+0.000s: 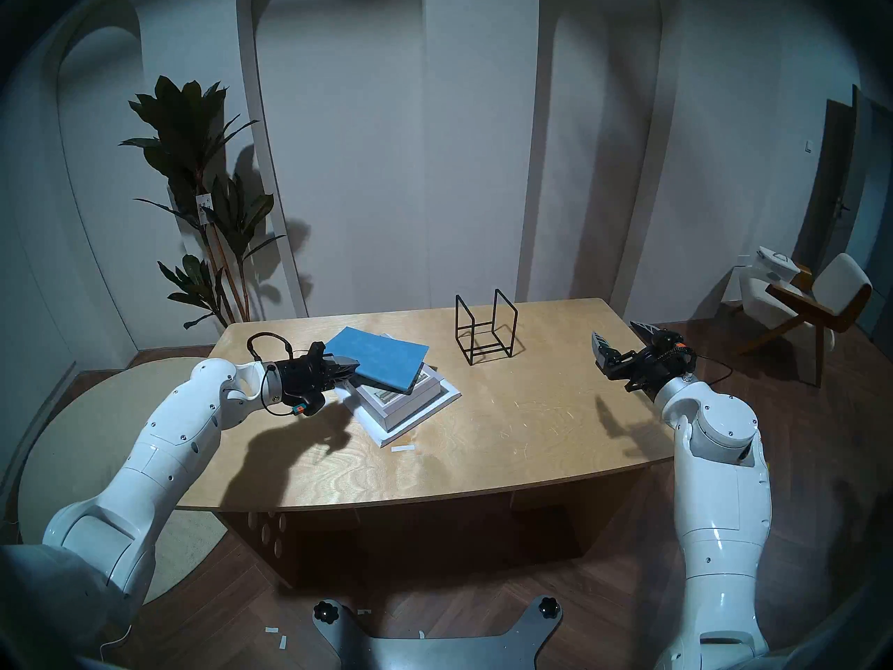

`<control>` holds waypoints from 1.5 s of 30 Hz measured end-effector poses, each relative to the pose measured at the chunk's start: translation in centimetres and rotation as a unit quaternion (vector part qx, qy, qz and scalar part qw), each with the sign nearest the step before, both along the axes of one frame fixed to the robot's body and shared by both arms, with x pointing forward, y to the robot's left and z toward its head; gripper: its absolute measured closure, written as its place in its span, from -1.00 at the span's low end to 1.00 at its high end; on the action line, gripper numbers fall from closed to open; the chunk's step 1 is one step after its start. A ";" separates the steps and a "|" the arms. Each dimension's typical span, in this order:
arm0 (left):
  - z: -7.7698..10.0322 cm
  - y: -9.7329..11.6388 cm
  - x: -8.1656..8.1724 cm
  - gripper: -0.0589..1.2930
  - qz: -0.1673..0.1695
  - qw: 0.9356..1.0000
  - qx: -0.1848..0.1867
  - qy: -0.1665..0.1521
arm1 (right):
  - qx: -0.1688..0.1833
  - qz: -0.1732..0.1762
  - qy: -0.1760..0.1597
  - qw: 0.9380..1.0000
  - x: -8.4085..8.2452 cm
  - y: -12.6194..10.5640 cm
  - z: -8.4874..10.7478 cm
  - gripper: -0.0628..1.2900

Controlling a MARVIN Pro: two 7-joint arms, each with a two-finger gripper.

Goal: Stack the books into one stack

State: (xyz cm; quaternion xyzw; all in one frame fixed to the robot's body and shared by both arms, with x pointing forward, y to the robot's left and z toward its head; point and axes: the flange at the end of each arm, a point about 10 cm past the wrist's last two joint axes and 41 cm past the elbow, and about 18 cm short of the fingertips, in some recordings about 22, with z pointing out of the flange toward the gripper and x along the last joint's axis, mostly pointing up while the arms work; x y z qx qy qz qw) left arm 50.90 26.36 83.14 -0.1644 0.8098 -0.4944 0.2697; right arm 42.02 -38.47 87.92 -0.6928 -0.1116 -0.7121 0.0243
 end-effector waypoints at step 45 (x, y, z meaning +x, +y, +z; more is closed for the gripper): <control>6.9 -1.6 -4.6 -0.87 -0.311 0.928 0.123 -0.163 | 0.000 0.000 0.000 1.000 0.0 0.0 0.0 -0.92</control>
